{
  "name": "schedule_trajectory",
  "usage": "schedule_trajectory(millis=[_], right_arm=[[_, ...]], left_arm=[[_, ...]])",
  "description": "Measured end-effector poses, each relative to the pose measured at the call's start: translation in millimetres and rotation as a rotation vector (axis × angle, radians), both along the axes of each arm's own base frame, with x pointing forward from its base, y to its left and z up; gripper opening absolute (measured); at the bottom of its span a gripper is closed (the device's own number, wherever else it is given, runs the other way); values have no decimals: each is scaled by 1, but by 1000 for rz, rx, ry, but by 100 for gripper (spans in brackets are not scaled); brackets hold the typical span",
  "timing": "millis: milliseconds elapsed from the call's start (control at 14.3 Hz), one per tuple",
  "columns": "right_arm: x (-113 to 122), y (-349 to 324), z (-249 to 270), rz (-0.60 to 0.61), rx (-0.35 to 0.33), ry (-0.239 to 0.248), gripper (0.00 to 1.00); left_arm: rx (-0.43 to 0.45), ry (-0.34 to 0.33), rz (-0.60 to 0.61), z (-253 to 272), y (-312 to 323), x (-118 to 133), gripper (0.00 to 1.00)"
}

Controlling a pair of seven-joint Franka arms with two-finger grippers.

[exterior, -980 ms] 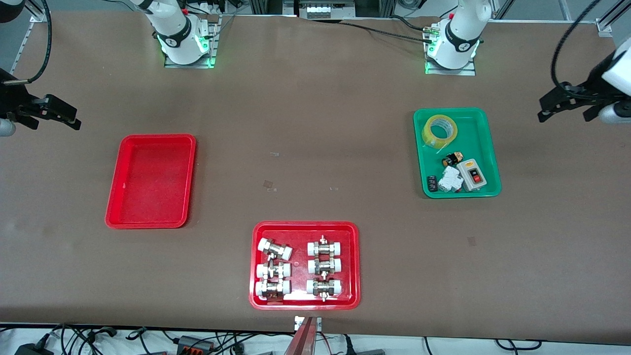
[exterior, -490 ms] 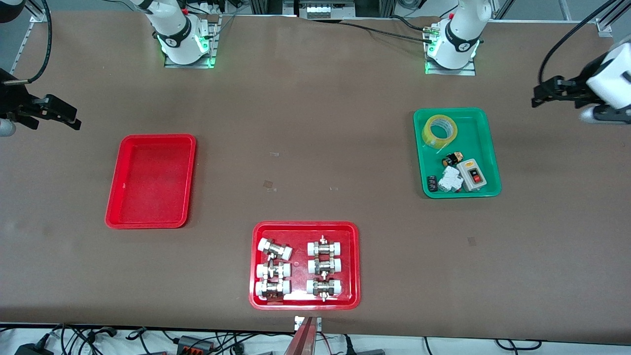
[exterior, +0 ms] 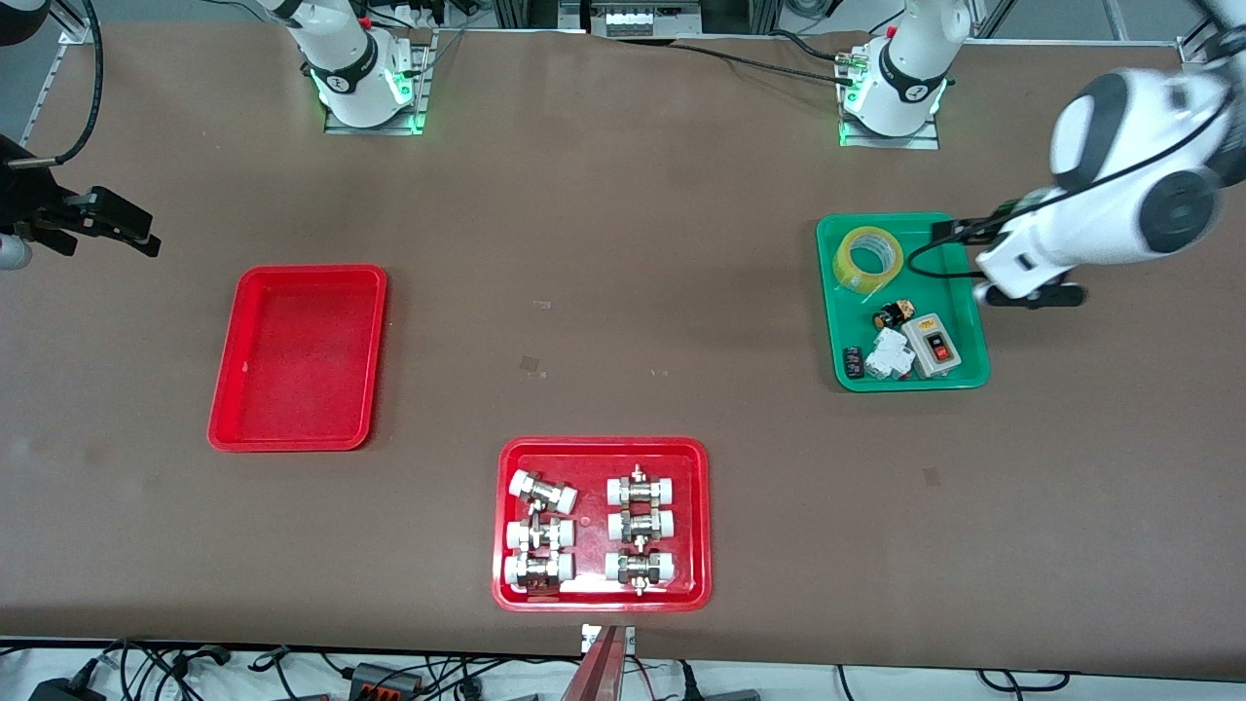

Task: Left arm passes tape to right arm into tray
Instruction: 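Reach the left gripper down toward the tape roll in the green tray, then close the left gripper on the rim of the tape roll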

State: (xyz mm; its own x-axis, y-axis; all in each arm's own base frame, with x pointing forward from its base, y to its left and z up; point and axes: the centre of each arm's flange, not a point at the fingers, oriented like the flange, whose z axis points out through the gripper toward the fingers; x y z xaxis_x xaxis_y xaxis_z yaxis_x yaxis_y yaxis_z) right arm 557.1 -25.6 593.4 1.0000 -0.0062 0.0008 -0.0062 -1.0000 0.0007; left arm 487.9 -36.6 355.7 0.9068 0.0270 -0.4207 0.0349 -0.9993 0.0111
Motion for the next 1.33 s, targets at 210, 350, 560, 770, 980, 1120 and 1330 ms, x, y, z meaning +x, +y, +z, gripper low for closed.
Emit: schedule_trajectory(millis=[210, 350, 560, 770, 980, 1120, 1330], right_arm=[[0, 0, 0, 0, 0, 0, 100], [0, 0, 0, 0, 0, 0, 100], [0, 0, 0, 0, 0, 1, 100], [0, 0, 0, 0, 0, 1, 100], [0, 0, 0, 0, 0, 1, 100], [0, 0, 0, 0, 0, 1, 100], [0, 0, 0, 0, 0, 1, 100]], left_arm=[[-4, -34, 1, -71, -6, -31, 100], [-5, -37, 3, -101, -7, -45, 100], [-12, -36, 14, -132, -5, -52, 100], [-17, -8, 20, -156, -4, -60, 100], [-19, 12, 32, -165, 0, -62, 87], [-20, 15, 37, -166, 2, -62, 66], [-22, 15, 34, -166, 3, -62, 36]])
